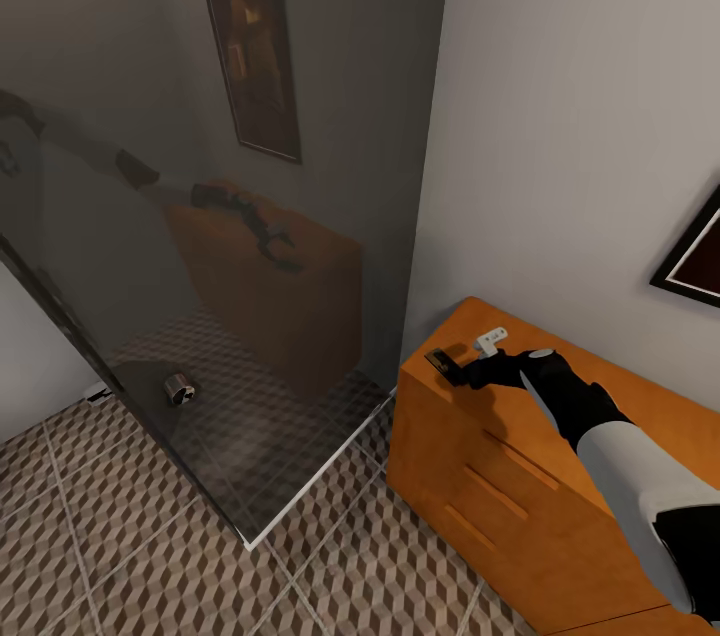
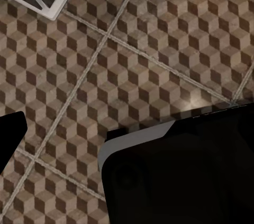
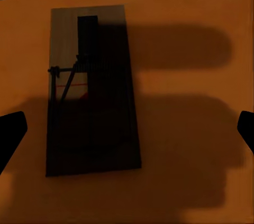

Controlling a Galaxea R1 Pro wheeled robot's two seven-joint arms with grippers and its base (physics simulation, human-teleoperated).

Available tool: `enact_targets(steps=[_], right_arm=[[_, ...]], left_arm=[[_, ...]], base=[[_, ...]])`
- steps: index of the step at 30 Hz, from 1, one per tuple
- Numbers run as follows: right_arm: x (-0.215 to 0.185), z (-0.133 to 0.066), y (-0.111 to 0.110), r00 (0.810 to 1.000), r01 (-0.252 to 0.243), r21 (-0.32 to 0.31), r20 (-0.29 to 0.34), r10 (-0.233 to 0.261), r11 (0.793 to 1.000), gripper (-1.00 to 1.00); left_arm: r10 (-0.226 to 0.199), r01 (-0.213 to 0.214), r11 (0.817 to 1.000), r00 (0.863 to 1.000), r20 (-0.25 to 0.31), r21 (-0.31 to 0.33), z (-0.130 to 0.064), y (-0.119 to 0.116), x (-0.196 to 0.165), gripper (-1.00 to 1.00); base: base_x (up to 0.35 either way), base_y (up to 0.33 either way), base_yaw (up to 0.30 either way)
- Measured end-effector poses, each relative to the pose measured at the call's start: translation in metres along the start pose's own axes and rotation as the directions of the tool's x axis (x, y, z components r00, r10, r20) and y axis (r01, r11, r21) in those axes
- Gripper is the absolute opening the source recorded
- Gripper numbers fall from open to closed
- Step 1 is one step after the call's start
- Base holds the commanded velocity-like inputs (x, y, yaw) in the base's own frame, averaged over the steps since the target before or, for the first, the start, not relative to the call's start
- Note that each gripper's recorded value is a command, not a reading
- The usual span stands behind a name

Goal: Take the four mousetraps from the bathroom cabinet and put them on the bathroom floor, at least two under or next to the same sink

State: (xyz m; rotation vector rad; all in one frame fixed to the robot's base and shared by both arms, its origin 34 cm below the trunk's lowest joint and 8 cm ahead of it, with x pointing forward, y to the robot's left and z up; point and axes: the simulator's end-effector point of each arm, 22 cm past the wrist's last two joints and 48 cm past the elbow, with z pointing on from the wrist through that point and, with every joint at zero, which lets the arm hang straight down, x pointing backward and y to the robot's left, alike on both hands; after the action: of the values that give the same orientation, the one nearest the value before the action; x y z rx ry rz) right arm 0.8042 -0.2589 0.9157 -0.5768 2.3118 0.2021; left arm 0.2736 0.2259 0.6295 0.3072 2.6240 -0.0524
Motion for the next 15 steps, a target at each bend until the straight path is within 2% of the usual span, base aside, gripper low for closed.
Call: enact_targets(steps=[15], right_arm=[[0.0004, 0.0011, -0.0044, 1.0, 0.0, 0.028, -0.001, 0.0, 1.0, 1.0]], left_arm=[[0.0, 0.0, 1.0, 1.0, 0.0, 0.0, 0.0, 0.0, 0.0, 1.0]], base=[[0.0, 0.0, 0.0]])
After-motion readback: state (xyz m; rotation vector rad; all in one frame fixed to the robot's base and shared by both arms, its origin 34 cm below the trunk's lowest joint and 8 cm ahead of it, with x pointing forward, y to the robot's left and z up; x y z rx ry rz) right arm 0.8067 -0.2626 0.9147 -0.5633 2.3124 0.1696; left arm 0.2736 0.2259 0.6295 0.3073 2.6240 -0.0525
